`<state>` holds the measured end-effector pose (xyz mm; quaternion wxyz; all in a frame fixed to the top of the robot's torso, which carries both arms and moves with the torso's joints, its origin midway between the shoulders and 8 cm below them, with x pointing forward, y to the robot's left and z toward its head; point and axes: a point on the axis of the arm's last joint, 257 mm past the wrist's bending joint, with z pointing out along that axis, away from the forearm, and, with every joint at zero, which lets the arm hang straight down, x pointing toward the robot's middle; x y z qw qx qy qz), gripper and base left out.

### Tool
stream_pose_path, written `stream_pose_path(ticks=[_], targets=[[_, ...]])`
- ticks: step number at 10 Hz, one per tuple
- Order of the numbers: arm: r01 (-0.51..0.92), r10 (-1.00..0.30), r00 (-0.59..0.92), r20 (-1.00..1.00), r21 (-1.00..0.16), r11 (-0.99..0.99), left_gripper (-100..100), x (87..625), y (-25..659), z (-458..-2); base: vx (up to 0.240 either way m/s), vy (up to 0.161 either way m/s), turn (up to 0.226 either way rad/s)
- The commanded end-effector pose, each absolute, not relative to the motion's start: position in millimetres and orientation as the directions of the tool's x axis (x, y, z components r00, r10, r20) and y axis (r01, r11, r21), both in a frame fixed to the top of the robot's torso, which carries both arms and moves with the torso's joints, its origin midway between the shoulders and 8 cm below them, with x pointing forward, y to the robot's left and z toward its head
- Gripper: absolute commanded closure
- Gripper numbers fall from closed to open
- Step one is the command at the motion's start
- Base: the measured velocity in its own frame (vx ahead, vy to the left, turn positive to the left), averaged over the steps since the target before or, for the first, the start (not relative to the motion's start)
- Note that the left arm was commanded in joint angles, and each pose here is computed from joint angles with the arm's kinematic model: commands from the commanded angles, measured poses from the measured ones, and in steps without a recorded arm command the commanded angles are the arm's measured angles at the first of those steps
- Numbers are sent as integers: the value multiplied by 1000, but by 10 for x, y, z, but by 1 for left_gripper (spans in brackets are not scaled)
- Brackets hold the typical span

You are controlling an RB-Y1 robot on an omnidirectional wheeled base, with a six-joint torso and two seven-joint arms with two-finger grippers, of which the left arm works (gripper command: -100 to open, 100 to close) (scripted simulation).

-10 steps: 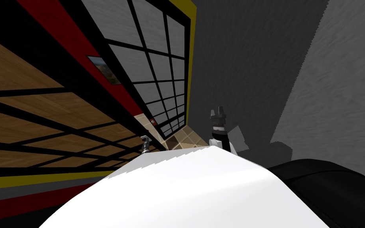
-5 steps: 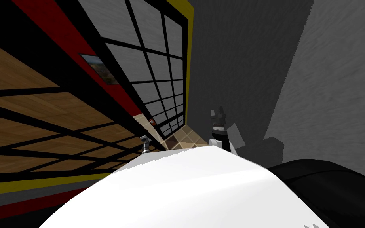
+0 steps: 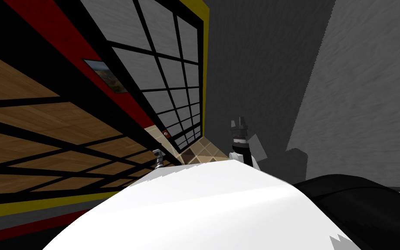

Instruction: Pull the door open

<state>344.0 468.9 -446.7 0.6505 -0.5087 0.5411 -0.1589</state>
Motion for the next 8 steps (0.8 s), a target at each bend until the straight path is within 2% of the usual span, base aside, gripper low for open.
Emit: stream_pose_path(ticks=[1, 3, 6, 8], targets=[[-345, -748, 405, -525, -846, 407, 100, 3324, 4940, -4409, -40, 24, -53], [-313, -740, 420, -526, -849, 426, 100, 3420, 4972, -4255, -22, -6, -1], [-345, -748, 405, -525, -846, 407, 100, 3324, 4940, -4409, 9, -6, 3], [-315, -760, 426, -490, -868, 383, 100, 3359, 4965, -4342, -31, 3, -62]])
